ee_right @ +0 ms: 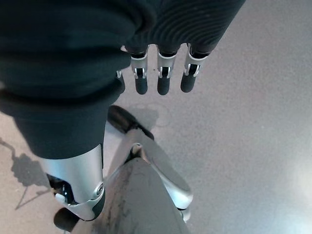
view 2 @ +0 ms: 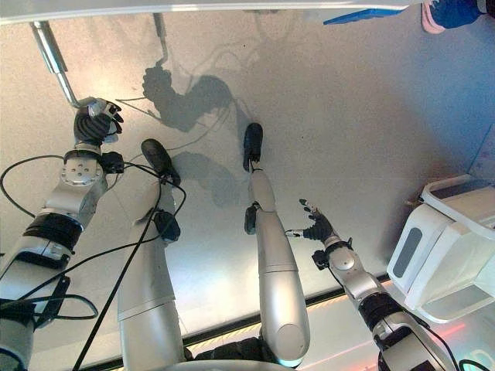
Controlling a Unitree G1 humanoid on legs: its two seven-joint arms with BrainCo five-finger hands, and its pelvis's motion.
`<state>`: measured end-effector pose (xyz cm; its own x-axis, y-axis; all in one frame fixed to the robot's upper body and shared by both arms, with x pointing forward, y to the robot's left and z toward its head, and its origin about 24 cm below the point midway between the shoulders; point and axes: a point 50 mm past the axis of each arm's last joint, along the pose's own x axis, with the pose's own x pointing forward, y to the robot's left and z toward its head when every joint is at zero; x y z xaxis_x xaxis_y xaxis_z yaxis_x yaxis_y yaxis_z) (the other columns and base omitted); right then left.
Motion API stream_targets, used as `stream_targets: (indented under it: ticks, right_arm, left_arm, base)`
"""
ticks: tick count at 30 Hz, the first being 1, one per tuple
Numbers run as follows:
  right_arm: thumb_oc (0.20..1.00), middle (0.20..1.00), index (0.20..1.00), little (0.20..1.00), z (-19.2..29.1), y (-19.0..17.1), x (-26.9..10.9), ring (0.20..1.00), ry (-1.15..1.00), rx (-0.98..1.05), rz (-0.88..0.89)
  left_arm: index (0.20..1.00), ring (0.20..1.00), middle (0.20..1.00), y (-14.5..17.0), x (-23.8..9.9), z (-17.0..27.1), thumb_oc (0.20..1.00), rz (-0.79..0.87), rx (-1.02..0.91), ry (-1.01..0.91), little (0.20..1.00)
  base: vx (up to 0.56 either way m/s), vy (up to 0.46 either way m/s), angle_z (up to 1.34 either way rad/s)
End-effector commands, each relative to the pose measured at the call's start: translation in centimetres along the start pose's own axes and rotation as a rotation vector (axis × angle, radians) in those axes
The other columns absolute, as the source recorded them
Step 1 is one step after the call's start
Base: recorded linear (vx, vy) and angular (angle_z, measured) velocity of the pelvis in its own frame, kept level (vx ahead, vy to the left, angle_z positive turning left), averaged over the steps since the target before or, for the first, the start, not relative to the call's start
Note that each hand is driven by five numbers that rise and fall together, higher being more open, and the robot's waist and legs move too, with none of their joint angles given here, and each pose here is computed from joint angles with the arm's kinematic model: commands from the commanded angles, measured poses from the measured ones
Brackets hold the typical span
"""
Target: Raise the hospital bed
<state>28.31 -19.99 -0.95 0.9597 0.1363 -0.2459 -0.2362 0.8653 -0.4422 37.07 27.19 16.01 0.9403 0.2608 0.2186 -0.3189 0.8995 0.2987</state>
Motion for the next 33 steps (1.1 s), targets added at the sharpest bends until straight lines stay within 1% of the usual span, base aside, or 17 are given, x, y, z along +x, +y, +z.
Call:
stream_targets:
  ticks: [1, 6, 9, 12, 15, 16, 17, 18, 23, 24, 27, 28, 31, 32, 33]
  right_arm:
    - [1.000, 1.000, 1.000, 1.000, -0.4, -0.9, -0.4, 1.000, 0.015, -0.030, -0.004]
    - [1.000, 1.000, 1.000, 1.000, 0.1, -1.6, -0.3, 1.000, -0.007, -0.056, -0.014]
    - [1.000, 1.000, 1.000, 1.000, 0.0, -1.7, -0.6, 1.000, -0.006, -0.062, -0.022]
    - [1.000, 1.000, 1.000, 1.000, -0.7, -1.9, -0.9, 1.000, 0.019, -0.064, -0.032]
    - [1.000, 1.000, 1.000, 1.000, -1.4, -1.8, -1.2, 1.000, 0.041, -0.062, -0.036]
    - [1.000, 1.000, 1.000, 1.000, -2.2, -2.0, -1.7, 1.000, 0.072, -0.061, -0.045]
    - [1.000, 1.000, 1.000, 1.000, -2.2, -2.0, -1.7, 1.000, 0.072, -0.062, -0.044]
    - [1.000, 1.000, 1.000, 1.000, -3.1, -2.0, -2.2, 1.000, 0.101, -0.059, -0.048]
    - [1.000, 1.000, 1.000, 1.000, -4.4, -2.4, -3.2, 1.000, 0.149, -0.061, -0.058]
    - [1.000, 1.000, 1.000, 1.000, -4.9, -2.4, -3.6, 1.000, 0.166, -0.059, -0.060]
    - [1.000, 1.000, 1.000, 1.000, -5.4, -2.4, -3.9, 1.000, 0.183, -0.054, -0.060]
    - [1.000, 1.000, 1.000, 1.000, -5.8, -2.3, -4.2, 1.000, 0.198, -0.048, -0.058]
    - [1.000, 1.000, 1.000, 1.000, -6.0, -2.3, -4.3, 1.000, 0.205, -0.047, -0.055]
    - [1.000, 1.000, 1.000, 1.000, -6.5, -2.3, -4.7, 1.000, 0.231, -0.046, -0.055]
    - [1.000, 1.000, 1.000, 1.000, -6.7, -2.2, -4.8, 1.000, 0.235, -0.047, -0.049]
  left_arm:
    - [0.200, 0.200, 0.200, -2.5, -0.3, 3.0, 0.200, -0.121, 0.014, -0.146, 0.200]
    - [0.200, 0.200, 0.200, -5.4, -1.7, 6.4, 0.200, -0.305, -0.023, -0.311, 0.200]
    - [0.200, 0.200, 0.200, -6.3, -3.6, 8.1, 0.200, -0.413, -0.112, -0.403, 0.200]
    - [0.200, 0.200, 0.200, -6.5, -5.4, 9.1, 0.200, -0.488, -0.181, -0.458, 0.200]
    - [0.200, 0.200, 0.200, -6.0, -6.4, 9.3, 0.200, -0.514, -0.202, -0.488, 0.200]
    - [0.200, 0.200, 0.200, -5.7, -7.5, 9.7, 0.200, -0.566, -0.216, -0.515, 0.200]
    - [0.200, 0.200, 0.200, -5.7, -7.5, 9.7, 0.200, -0.565, -0.216, -0.515, 0.200]
    - [0.200, 0.200, 0.200, -5.1, -8.6, 10.0, 0.200, -0.594, -0.232, -0.541, 0.200]
    - [0.200, 0.200, 0.200, -3.7, -10.2, 9.9, 0.200, -0.638, -0.241, -0.551, 0.200]
    - [0.200, 0.200, 0.200, -3.0, -11.0, 10.0, 0.200, -0.656, -0.227, -0.561, 0.200]
    - [0.200, 0.200, 0.200, -2.1, -11.7, 9.8, 0.200, -0.655, -0.221, -0.554, 0.200]
    - [0.200, 0.200, 0.200, -1.3, -12.1, 9.5, 0.200, -0.657, -0.203, -0.537, 0.200]
    - [0.200, 0.200, 0.200, -0.9, -12.3, 9.3, 0.200, -0.656, -0.183, -0.527, 0.200]
    - [0.200, 0.200, 0.200, 0.5, -12.7, 9.1, 0.200, -0.630, -0.135, -0.513, 0.200]
    - [0.200, 0.200, 0.200, 0.9, -12.8, 9.0, 0.200, -0.622, -0.120, -0.509, 0.200]
  base:
    - [-0.03, -0.213, -0.02]
    - [-0.03, -0.152, 0.05]
    - [-0.02, -0.141, -0.01]
    - [-0.02, -0.139, -0.05]
    - [-0.02, -0.082, -0.02]
    - [-0.02, -0.050, 0.02]
    - [-0.03, -0.066, 0.06]
    - [-0.01, -0.016, 0.05]
    - [-0.02, 0.008, 0.08]
    - [-0.03, 0.071, 0.10]
    - [-0.02, 0.075, 0.14]
    - [-0.01, 0.055, 0.08]
    - [-0.02, 0.101, 0.12]
    - [-0.02, 0.179, 0.08]
    - [-0.02, 0.223, 0.09]
